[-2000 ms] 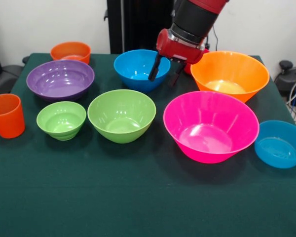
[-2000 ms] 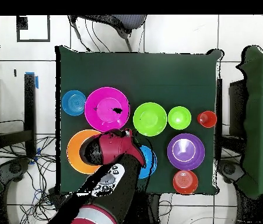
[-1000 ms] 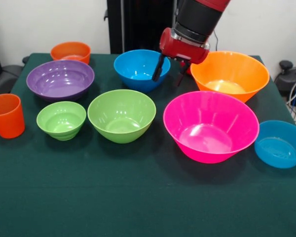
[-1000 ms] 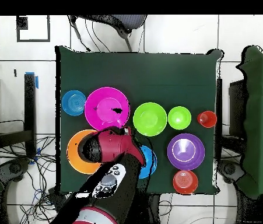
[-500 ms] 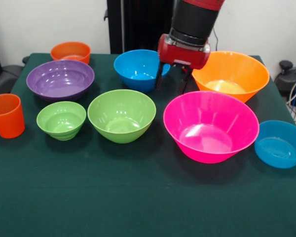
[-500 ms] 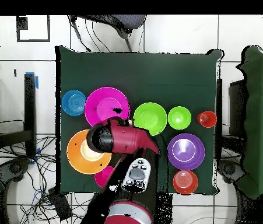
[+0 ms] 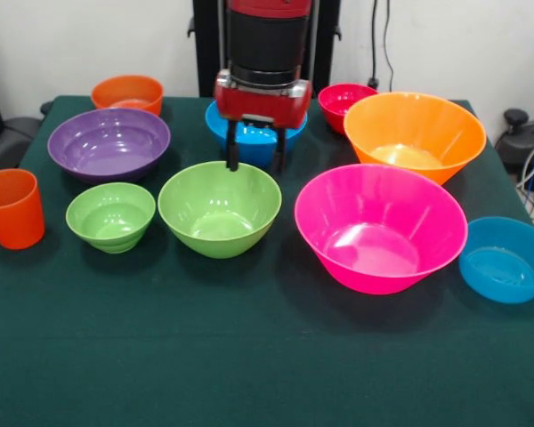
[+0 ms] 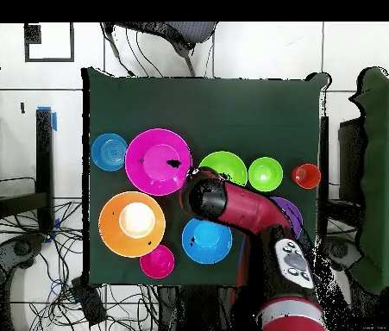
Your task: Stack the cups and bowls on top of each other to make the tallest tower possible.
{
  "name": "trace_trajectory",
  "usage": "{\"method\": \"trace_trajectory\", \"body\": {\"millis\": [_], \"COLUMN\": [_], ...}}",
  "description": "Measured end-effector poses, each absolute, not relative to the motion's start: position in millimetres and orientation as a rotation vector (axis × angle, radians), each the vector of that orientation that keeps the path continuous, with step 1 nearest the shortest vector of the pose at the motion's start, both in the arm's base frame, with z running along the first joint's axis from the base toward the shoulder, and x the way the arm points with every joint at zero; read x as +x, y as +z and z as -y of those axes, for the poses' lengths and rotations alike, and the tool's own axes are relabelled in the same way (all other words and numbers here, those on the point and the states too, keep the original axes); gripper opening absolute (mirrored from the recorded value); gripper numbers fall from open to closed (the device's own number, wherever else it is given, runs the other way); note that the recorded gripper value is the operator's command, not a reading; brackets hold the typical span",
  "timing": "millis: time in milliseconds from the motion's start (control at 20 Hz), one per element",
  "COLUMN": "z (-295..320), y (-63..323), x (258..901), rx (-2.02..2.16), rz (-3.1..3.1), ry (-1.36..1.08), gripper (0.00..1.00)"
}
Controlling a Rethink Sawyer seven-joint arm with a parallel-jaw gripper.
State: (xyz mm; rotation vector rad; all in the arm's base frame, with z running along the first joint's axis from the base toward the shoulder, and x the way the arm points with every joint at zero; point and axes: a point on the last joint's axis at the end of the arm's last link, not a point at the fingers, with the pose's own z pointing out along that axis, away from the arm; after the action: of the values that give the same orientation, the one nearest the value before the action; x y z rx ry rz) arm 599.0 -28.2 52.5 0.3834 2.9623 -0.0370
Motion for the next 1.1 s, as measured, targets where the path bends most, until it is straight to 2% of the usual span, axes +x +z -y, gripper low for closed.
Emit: {"method": "trace_trajectory", "body": {"millis": [500, 1100], "z": [41.6, -15.5], "y": [34.2, 26.0], "x": [595.1, 589.2], "rx": [0.507, 0.511], "rz": [-2.940, -2.957], "ry": [0.152, 0.511], "gripper": [1.00, 1.00]}}
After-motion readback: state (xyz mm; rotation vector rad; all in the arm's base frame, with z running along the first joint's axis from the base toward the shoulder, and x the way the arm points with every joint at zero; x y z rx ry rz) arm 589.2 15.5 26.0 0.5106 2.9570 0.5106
